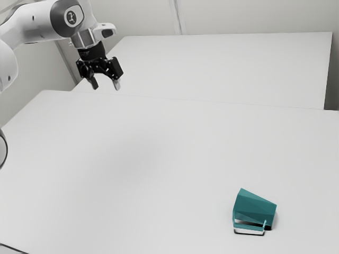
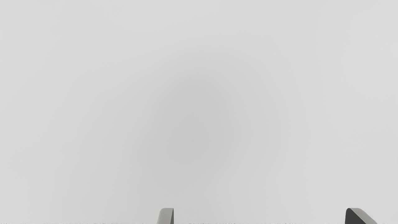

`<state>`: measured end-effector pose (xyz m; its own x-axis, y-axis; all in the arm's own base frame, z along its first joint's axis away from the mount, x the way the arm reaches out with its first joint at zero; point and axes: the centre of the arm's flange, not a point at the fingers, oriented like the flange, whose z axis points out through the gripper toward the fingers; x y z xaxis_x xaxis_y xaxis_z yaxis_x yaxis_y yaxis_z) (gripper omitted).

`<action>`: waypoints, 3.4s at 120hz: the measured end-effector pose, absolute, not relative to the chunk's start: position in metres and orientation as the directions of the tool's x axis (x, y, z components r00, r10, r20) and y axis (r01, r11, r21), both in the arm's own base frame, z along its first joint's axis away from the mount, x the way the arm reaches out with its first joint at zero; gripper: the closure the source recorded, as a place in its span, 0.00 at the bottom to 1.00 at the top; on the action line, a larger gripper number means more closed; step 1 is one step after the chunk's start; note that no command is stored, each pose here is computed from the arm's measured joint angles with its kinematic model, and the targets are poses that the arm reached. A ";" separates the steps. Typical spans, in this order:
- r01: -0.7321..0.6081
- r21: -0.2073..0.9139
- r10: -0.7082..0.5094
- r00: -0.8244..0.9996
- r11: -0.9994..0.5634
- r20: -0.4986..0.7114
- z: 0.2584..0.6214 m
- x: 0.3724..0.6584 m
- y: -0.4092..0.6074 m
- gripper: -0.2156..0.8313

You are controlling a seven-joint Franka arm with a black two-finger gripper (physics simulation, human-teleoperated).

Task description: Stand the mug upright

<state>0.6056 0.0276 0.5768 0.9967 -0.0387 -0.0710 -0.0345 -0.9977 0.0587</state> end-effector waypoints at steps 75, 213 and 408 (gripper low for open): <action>-0.075 0.374 -0.116 0.989 -0.924 -0.089 0.500 0.560 -0.082 0.21; -0.053 0.777 -0.108 0.994 -0.627 -0.020 0.298 0.471 -0.286 0.21; -0.564 0.444 -0.463 0.825 -0.696 0.324 0.435 0.482 -0.272 0.95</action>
